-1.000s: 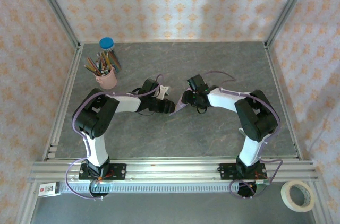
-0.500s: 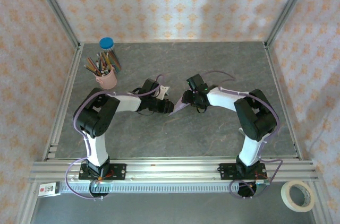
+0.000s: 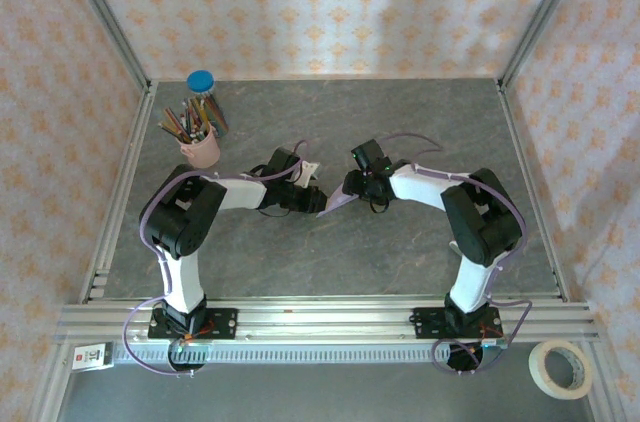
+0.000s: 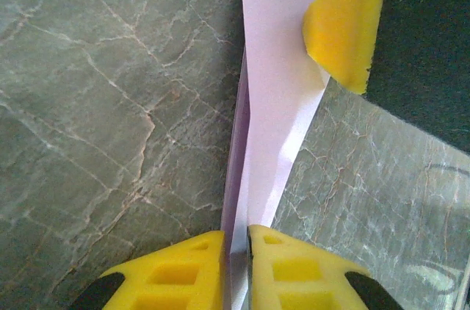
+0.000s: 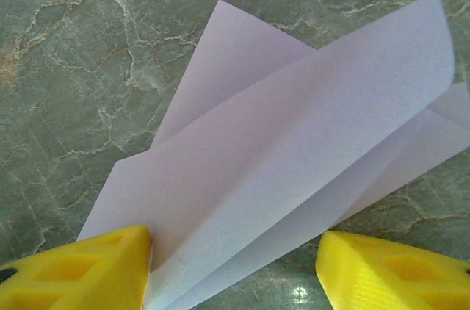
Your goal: Fold a paper plane with a square sheet of paper (pick it up from the middle)
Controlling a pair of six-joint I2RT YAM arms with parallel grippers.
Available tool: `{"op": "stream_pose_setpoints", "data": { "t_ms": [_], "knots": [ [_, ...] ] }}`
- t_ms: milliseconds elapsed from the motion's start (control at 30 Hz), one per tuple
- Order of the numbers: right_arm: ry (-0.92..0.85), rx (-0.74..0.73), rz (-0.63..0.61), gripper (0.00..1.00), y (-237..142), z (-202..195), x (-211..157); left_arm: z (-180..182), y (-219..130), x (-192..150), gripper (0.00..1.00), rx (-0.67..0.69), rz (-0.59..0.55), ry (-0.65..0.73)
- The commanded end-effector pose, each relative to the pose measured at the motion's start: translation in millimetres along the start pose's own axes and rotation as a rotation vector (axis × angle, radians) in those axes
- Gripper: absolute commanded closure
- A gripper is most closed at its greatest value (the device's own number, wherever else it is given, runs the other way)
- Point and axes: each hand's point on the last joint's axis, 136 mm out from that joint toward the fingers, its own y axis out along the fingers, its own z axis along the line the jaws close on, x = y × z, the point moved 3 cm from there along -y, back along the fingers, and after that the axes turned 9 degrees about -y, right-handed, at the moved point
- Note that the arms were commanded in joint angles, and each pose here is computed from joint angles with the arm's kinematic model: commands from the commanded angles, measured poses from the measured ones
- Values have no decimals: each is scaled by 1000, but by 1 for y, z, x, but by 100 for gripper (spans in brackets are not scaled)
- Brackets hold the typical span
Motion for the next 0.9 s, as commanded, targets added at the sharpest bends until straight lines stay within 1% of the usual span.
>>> {"op": "stream_pose_setpoints", "data": {
  "t_ms": [0,167,300,433,533,633,767,867],
  "knots": [
    [15,-15,-19,36,14,-9,-4,37,12,-25,83,136,83,-75],
    [17,57,-131,35,-31,5,17,39,14,-26,83,146,88,-81],
    [12,121,-150,34,-55,11,16,40,15,-26,83,147,87,-85],
    [5,227,-162,35,-69,24,13,39,15,-26,83,145,86,-87],
    [-23,305,-171,39,-72,43,14,40,16,-26,83,144,88,-89],
    [-34,358,-167,47,-67,60,17,41,16,-27,83,148,91,-92],
    [-22,354,-164,58,-51,66,23,41,16,-26,83,153,88,-90],
    [-9,326,-165,62,-40,64,25,41,16,-26,83,153,89,-89]
  ]
}}
